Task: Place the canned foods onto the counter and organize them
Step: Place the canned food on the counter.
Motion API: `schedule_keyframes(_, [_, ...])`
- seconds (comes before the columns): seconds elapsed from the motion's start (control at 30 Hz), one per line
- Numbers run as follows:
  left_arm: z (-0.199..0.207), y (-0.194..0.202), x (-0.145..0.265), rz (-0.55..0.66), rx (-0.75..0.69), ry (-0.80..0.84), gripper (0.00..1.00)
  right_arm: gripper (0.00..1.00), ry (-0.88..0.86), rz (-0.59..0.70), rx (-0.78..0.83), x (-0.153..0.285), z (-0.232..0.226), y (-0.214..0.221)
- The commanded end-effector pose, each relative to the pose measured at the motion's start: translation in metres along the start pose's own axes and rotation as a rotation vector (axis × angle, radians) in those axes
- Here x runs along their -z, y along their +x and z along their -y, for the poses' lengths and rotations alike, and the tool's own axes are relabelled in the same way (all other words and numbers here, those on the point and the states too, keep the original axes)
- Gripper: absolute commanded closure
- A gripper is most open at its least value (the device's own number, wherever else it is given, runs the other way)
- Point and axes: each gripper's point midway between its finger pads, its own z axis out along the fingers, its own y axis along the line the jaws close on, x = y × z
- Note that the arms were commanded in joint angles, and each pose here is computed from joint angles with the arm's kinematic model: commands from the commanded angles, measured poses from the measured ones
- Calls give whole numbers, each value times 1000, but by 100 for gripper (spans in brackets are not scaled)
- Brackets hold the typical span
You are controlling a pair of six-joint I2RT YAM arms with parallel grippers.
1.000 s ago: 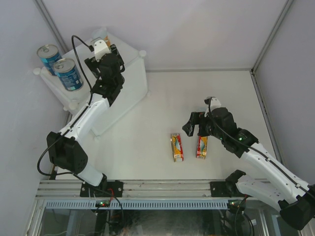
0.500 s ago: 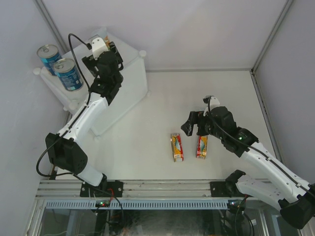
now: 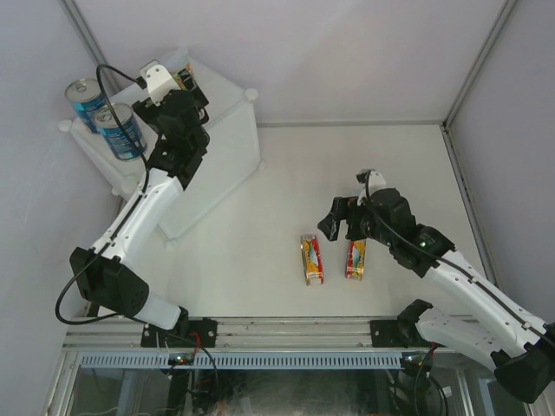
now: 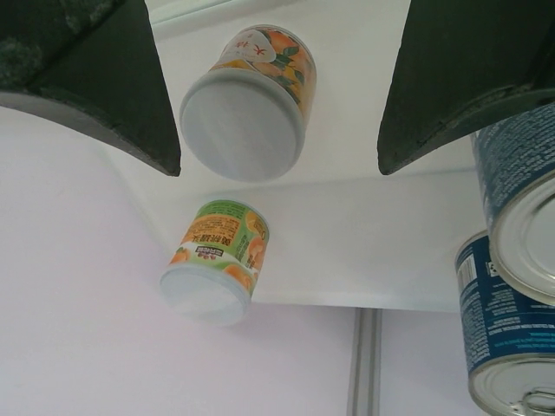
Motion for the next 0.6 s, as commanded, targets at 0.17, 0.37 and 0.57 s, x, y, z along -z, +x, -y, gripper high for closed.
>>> schedule_keyframes(0.17, [-10,-42,16,69,115,-19,3,8,-47,60,4,1,-17,-22])
schedule_keyframes(0.37, [-7,-48,32,71,135,6,5,8,-53,70,13,1,-19,-26])
schedule_keyframes(0.57, [9,-47,49,67,93,60,9,8,-55,75,17,2,-18,-28])
